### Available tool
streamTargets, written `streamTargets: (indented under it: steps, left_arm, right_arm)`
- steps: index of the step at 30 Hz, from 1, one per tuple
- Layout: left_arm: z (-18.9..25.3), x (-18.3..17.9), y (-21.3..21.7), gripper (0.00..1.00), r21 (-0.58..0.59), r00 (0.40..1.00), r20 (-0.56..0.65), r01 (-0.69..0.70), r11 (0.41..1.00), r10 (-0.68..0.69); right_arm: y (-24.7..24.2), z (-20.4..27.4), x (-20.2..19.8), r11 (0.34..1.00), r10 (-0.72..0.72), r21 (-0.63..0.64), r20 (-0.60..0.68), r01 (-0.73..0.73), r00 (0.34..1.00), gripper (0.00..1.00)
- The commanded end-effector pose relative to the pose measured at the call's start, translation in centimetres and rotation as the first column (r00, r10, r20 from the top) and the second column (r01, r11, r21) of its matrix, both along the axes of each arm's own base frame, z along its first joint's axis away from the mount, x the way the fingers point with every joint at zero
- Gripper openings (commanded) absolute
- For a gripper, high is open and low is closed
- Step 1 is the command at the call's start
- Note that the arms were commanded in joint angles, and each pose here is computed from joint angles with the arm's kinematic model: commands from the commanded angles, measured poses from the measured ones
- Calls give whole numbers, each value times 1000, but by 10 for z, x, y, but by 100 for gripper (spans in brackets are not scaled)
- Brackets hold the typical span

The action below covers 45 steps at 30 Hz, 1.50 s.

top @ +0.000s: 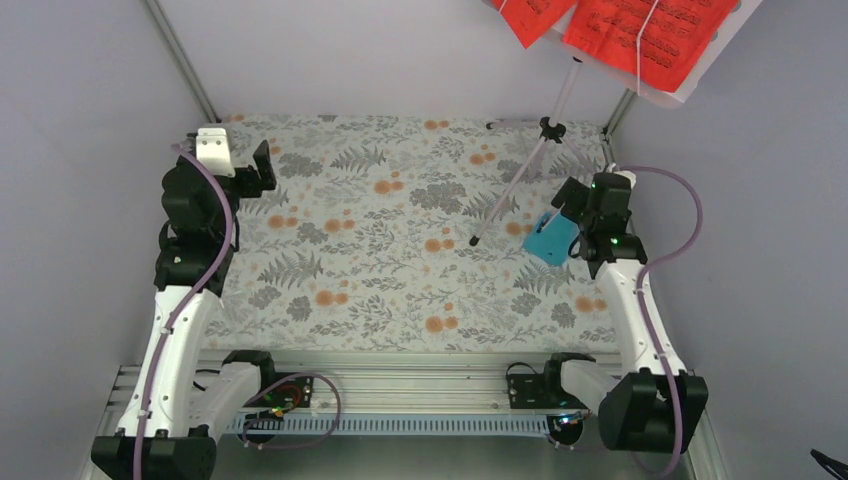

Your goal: Pack up the instrument practice props

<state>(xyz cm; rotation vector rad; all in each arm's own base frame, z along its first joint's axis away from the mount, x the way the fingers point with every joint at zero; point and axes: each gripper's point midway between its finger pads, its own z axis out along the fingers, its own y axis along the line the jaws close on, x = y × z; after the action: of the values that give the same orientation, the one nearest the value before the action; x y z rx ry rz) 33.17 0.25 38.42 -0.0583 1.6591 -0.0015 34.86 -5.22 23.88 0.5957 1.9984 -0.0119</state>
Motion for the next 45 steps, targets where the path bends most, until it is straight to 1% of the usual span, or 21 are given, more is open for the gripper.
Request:
streamTargets:
  steps: [1,3,7,8,9,10,13,21,28,35,40,45]
  left_arm:
    - [-2,-7,2,100,33,1000,2,-11,999,11]
    - [-3,-8,3,100,34,1000,2,-16,999,16]
    - [-5,-7,2,100,32,1000,-3,-13,999,13]
    - [-5,-7,2,100,29,1000,-4,-11,1000,11]
    - [-6,-7,2,100,29,1000,-6,-11,1000,11]
    - [-7,-7,2,100,28,1000,-8,-11,1000,11]
    - [-7,-6,2,100,26,1000,-10,-9,1000,10]
    - [-10,-5,1,100,25,1000,-17,-5,1000,5]
    - [-13,-4,0,100,23,1000,-23,2,1000,-1]
    - [-13,-4,-1,100,23,1000,-23,7,1000,-7]
    - [-14,-3,-2,100,21,1000,-26,13,1000,-13]
    - [-16,-3,-2,100,20,999,-30,13,1000,-13]
  right_arm:
    - [-1,-22,-2,999,9,44,-80,-5,997,100]
    - [-3,-32,-2,999,5,50,-97,0,995,99]
    - [-4,-39,-2,999,-1,44,-96,5,995,92]
    - [-5,-40,-2,999,-4,39,-97,8,995,91]
    - [-5,-41,-2,999,-3,36,-98,7,995,87]
    - [-5,-44,-3,999,-1,35,-100,5,995,84]
    - [-2,-47,-2,999,13,43,-88,-10,996,81]
    - [3,-56,4,998,44,58,-98,-39,994,79]
    - [5,-62,6,997,56,65,-97,-50,994,72]
    - [-1,-68,8,999,29,44,-115,-24,993,72]
    - [-5,-69,8,1000,14,27,-122,-10,992,64]
    - [-9,-54,5,1000,-5,-5,-77,4,997,57]
